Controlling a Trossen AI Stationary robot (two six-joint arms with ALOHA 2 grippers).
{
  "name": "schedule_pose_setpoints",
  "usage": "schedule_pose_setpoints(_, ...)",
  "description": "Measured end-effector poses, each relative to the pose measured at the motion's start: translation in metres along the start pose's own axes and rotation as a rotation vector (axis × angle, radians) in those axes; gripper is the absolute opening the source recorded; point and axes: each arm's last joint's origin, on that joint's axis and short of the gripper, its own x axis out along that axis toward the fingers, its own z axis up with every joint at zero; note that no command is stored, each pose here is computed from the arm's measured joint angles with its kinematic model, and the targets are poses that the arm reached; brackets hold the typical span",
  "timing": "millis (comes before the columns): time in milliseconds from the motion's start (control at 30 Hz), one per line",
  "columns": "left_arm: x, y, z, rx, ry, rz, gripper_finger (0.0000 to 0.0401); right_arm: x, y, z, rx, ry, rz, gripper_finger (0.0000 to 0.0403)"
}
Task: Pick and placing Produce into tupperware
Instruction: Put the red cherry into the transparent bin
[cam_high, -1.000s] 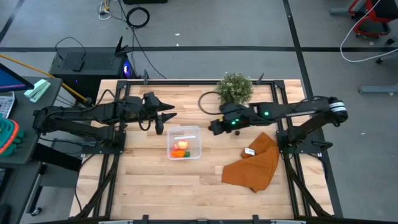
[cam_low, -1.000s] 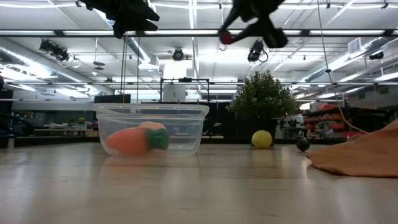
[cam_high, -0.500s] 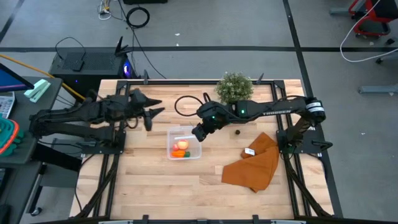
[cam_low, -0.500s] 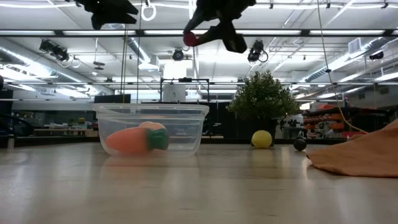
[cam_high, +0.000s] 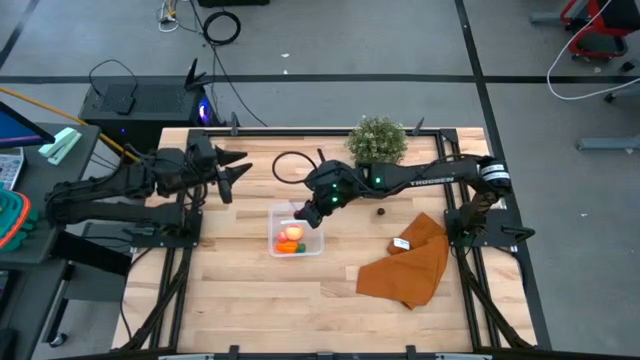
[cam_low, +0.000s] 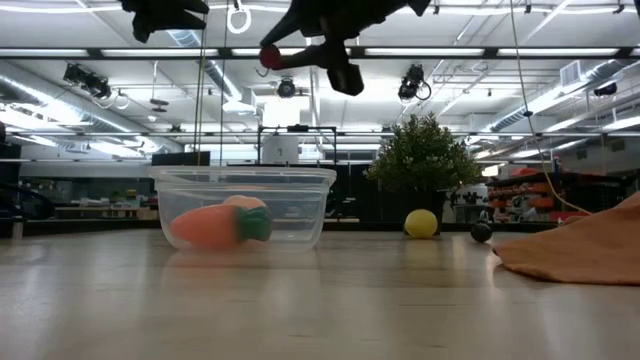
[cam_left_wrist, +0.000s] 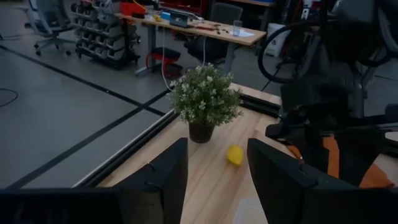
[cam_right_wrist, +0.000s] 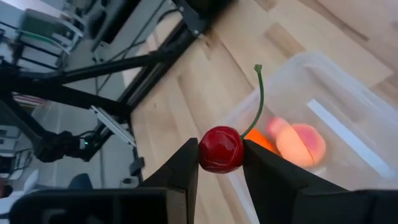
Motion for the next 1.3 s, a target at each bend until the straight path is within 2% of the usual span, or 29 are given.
schedule_pose_setpoints(267,0.0,0.0,0.0,0.009,0.001,0.0,0.0172,0.001,0.0,0.0,-0.062,0.001,-0.001,0.0087)
schedule_pose_setpoints(567,0.001,0.0,-0.001,0.008,0.007,0.001,0.0169,0.028,-0.022,-0.011,-0.071,0.108,-0.06,0.0087)
schedule_pose_setpoints(800,0.001,0.0,-0.001,0.012,0.007,0.001,0.0169,0.051,-0.037,-0.021,-0.148,0.173,-0.086,0.0087)
schedule_pose_setpoints(1033,0.001,0.0,-0.001,0.014,0.014,0.003,0.0167,0.067,-0.045,-0.032,-0.346,0.224,-0.105,0.0087)
schedule_pose_setpoints(1167,0.001,0.0,-0.002,0.015,0.016,0.003,0.0167,0.071,-0.045,-0.039,-0.494,0.238,-0.148,0.0087)
schedule_pose_setpoints(1300,0.001,0.0,-0.002,0.015,0.017,0.003,0.0167,0.072,-0.046,-0.043,-0.565,0.248,-0.213,0.0087)
